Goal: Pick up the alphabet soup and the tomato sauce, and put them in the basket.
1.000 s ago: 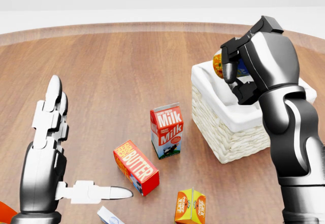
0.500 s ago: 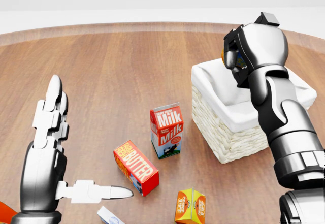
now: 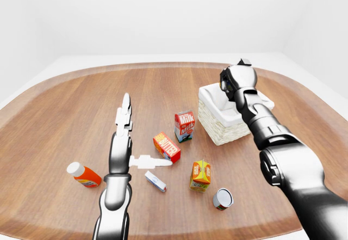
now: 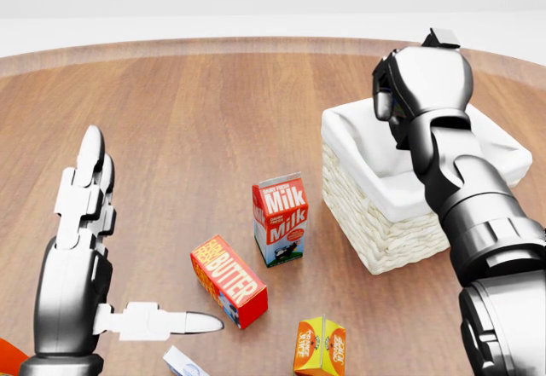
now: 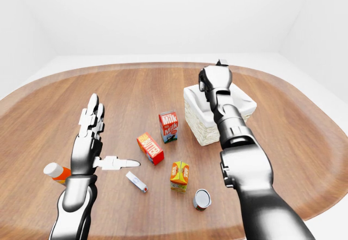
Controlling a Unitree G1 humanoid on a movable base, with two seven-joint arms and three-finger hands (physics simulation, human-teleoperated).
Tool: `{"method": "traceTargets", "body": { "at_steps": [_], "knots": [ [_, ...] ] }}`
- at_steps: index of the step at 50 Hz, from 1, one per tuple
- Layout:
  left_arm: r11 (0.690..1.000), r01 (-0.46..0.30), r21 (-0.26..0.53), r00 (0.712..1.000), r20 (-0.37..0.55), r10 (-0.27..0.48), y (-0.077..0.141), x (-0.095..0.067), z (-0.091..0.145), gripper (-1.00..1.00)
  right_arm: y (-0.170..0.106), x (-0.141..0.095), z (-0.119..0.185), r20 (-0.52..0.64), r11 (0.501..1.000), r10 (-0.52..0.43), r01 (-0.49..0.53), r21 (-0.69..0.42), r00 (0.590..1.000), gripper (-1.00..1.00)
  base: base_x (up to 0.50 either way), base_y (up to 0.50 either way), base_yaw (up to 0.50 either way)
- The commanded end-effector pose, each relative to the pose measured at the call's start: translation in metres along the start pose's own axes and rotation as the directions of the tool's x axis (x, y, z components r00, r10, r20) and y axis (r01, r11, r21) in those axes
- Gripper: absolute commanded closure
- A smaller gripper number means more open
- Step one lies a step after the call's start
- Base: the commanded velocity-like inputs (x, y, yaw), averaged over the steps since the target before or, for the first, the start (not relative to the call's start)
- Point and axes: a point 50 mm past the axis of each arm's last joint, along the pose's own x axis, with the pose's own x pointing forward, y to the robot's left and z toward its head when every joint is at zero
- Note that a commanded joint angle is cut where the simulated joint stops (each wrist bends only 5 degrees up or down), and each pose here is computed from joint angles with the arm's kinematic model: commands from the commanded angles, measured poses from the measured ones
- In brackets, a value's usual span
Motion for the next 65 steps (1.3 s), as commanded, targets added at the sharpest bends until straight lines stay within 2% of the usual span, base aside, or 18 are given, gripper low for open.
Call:
{"method": "traceTargets", "body": {
  "at_steps": [1,21,31,65],
  "knots": [
    [1.000,0.003,0.000,1.000,-0.008,-0.003,0.000,-0.001,-0.002,-1.00,-0.007,0.005,0.006,0.011,0.999,-0.035,0.035,-0.007,0.999,1.00,0.00,0.00,0.00],
    [1.000,0.005,-0.002,1.000,-0.007,-0.005,0.000,-0.001,-0.001,-1.00,0.002,0.002,0.012,0.023,1.000,0.012,-0.011,-0.022,1.000,1.00,0.00,0.00,0.00],
    [1.000,0.004,-0.002,1.000,0.000,-0.004,0.000,0.000,0.000,-1.00,0.014,-0.005,0.003,0.000,0.998,0.052,-0.052,-0.030,0.999,1.00,0.00,0.00,0.00],
    [1.000,0.003,-0.002,1.000,-0.001,-0.003,0.000,0.000,0.000,-1.00,0.017,-0.009,-0.010,-0.062,0.997,0.063,-0.065,-0.040,0.996,1.00,0.00,0.00,0.00]
  ]
}}
